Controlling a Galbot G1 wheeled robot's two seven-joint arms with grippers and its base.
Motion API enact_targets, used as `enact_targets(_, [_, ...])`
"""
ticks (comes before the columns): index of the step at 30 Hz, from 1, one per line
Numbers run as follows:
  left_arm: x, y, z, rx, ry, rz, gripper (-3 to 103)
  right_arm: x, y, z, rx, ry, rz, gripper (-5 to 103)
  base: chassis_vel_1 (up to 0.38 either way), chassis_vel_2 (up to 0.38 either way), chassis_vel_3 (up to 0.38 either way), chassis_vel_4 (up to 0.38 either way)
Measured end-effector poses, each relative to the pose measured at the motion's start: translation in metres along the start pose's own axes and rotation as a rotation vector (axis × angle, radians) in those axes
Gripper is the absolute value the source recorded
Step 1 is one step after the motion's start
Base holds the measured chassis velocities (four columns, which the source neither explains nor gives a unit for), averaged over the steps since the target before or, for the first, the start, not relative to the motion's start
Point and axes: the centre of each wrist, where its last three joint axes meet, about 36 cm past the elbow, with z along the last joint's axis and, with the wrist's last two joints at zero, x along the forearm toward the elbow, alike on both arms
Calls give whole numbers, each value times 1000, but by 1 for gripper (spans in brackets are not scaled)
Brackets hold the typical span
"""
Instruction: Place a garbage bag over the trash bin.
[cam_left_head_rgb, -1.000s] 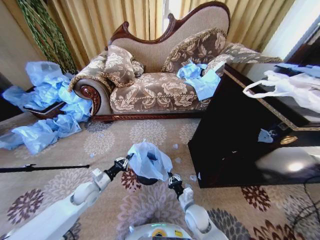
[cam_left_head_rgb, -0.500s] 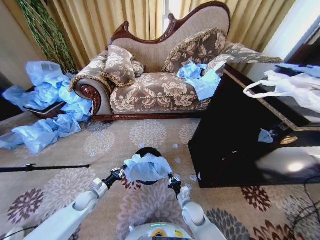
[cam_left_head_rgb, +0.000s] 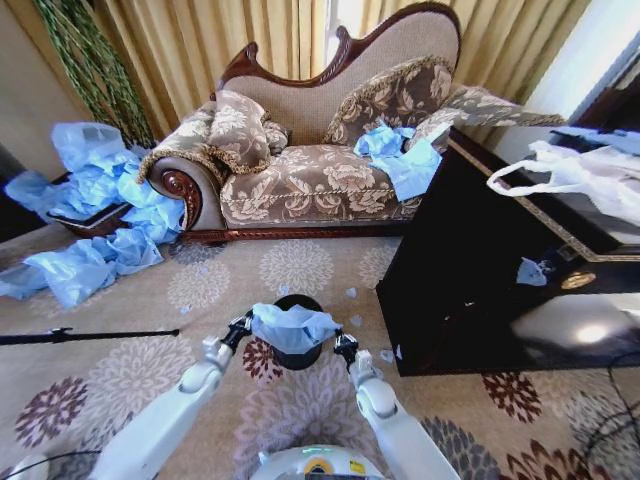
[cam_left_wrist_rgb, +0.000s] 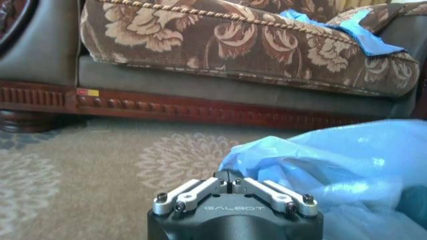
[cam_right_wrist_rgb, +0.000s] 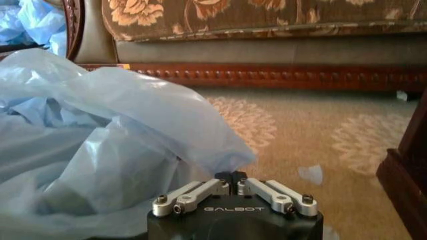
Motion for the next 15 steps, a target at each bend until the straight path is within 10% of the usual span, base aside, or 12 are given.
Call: enact_targets(15, [-56, -24, 4, 36, -31, 35, 0, -41, -15, -15, 25, -92, -14, 0, 0, 0, 0, 0])
